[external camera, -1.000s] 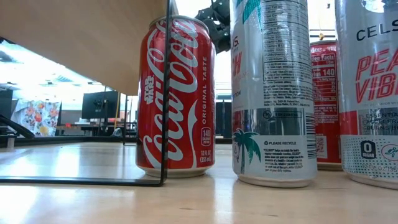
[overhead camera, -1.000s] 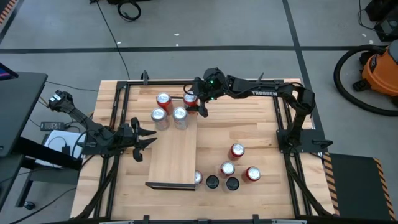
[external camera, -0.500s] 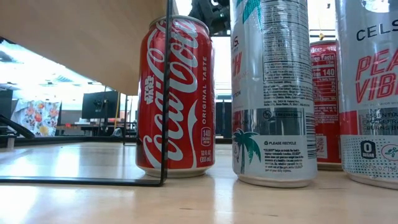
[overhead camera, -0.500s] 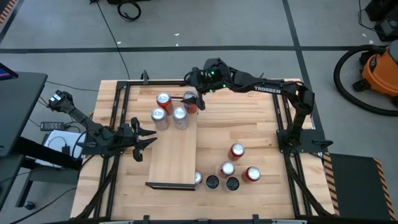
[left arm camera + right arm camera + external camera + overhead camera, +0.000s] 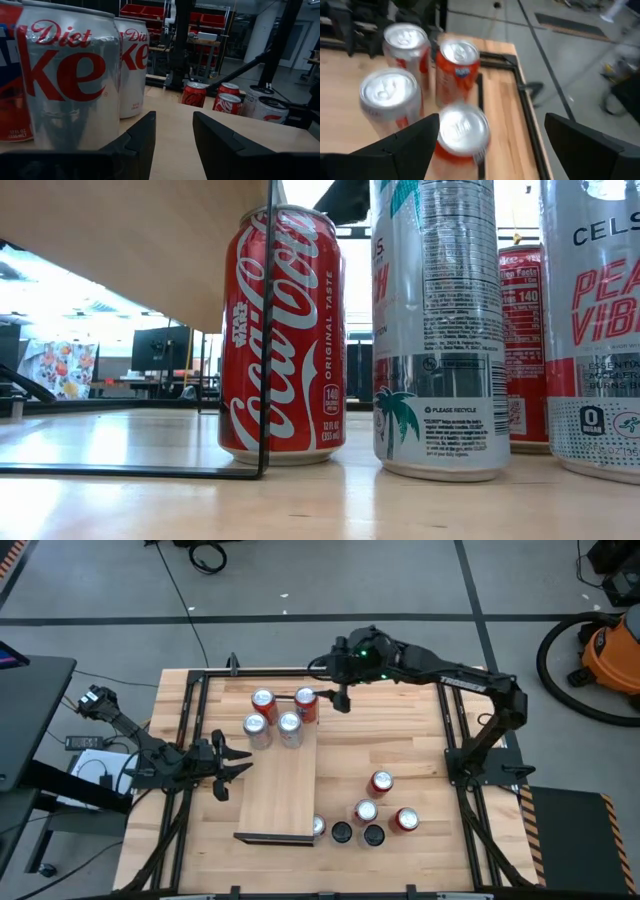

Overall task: Place canned beverage on shelf
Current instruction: Put the orange soda can on the shelf aligned with the other orange soda can

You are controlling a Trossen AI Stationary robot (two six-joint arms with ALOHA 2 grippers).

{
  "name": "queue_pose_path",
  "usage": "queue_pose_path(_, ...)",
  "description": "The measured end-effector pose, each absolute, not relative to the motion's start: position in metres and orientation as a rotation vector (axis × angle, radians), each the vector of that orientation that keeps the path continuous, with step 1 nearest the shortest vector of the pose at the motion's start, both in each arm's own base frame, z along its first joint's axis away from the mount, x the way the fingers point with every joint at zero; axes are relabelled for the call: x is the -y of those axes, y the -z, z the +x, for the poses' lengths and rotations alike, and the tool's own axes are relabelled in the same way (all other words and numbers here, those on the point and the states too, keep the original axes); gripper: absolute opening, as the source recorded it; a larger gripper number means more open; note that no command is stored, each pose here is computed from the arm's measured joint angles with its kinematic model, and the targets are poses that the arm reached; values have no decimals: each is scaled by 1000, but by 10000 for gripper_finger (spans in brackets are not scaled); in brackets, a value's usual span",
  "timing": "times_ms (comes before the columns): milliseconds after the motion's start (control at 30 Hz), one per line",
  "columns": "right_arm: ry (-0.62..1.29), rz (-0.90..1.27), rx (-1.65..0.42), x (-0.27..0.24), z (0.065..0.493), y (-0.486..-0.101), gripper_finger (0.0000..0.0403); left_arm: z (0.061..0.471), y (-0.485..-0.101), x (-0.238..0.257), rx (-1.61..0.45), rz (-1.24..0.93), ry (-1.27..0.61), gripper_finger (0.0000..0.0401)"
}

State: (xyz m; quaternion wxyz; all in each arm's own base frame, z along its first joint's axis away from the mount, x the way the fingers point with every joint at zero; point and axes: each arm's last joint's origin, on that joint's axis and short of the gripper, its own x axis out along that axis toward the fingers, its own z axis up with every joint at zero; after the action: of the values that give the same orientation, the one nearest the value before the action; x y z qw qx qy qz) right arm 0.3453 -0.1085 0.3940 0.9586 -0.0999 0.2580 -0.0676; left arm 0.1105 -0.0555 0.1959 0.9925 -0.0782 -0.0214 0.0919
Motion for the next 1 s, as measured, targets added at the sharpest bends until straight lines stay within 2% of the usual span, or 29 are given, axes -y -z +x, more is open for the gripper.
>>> queue_pose_path(167,224,-142,-711,109,333,-379,362,111,-196,56,44,-169,-184,140)
queue_pose_path(333,229,-112,-811,106,337,-340,344,111,-196,55,44,-171,-184,139)
queue_pose_path(600,263,-141,-721,108,347,-304,316,111,-196,55,45,-174,-184,139)
queue_pose_path(1000,233,-149,-606,105,355,-307,286,111,-196,55,45,-174,-184,139)
